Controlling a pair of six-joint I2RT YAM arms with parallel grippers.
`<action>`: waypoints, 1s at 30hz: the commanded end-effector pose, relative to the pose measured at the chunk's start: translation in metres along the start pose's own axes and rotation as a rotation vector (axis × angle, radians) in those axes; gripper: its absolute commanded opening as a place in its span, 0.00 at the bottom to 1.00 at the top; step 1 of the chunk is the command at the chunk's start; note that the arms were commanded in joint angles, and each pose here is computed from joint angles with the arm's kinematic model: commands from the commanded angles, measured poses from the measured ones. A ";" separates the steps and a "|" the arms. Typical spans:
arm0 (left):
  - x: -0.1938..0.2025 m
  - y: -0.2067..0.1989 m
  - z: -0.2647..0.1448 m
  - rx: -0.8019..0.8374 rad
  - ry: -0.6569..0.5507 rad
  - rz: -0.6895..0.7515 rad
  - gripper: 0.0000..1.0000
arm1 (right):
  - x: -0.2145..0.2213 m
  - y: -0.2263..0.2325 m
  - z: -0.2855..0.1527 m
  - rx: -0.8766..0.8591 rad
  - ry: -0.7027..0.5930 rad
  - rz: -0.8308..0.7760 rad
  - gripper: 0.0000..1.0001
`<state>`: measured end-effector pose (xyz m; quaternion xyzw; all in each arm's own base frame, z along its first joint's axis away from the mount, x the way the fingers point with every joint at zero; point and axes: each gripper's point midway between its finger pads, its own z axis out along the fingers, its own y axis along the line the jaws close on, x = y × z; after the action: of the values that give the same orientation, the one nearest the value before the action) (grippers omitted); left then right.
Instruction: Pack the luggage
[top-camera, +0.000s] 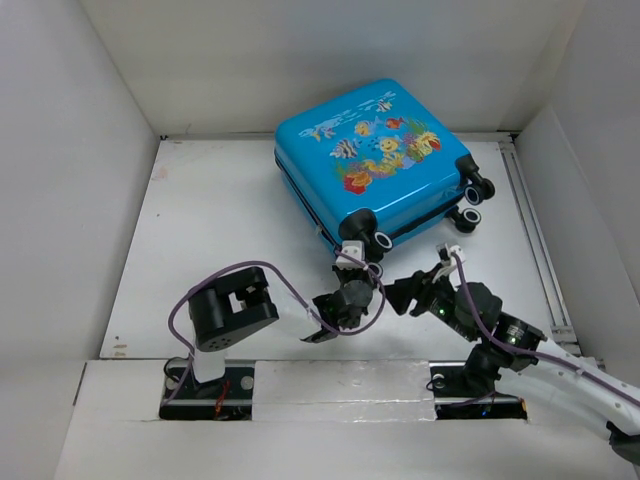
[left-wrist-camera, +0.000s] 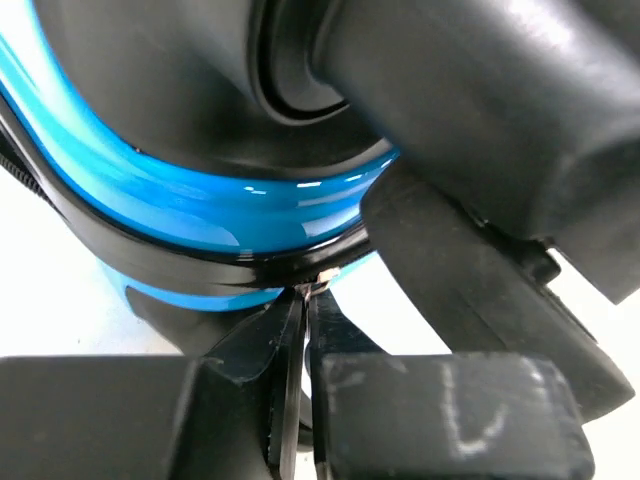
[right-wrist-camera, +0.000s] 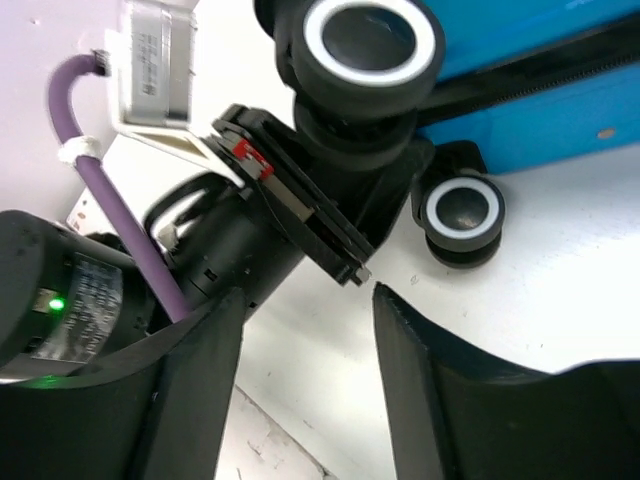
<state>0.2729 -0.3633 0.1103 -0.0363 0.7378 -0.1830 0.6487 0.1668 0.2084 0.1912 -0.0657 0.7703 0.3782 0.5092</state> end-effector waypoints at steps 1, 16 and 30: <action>-0.053 0.015 0.017 -0.121 -0.153 -0.110 0.00 | -0.018 0.014 -0.006 -0.036 -0.026 0.007 0.62; -0.049 0.026 0.005 -0.041 -0.132 -0.141 0.00 | -0.107 0.014 0.028 0.232 -0.128 -0.177 1.00; -0.049 0.035 -0.002 -0.005 -0.127 -0.161 0.00 | -0.076 0.034 0.103 0.050 0.091 -0.217 1.00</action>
<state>0.2767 -0.3280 0.1124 -0.0559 0.7218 -0.2107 0.6568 0.2634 0.2511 0.2145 -0.1192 0.8271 0.2348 0.4966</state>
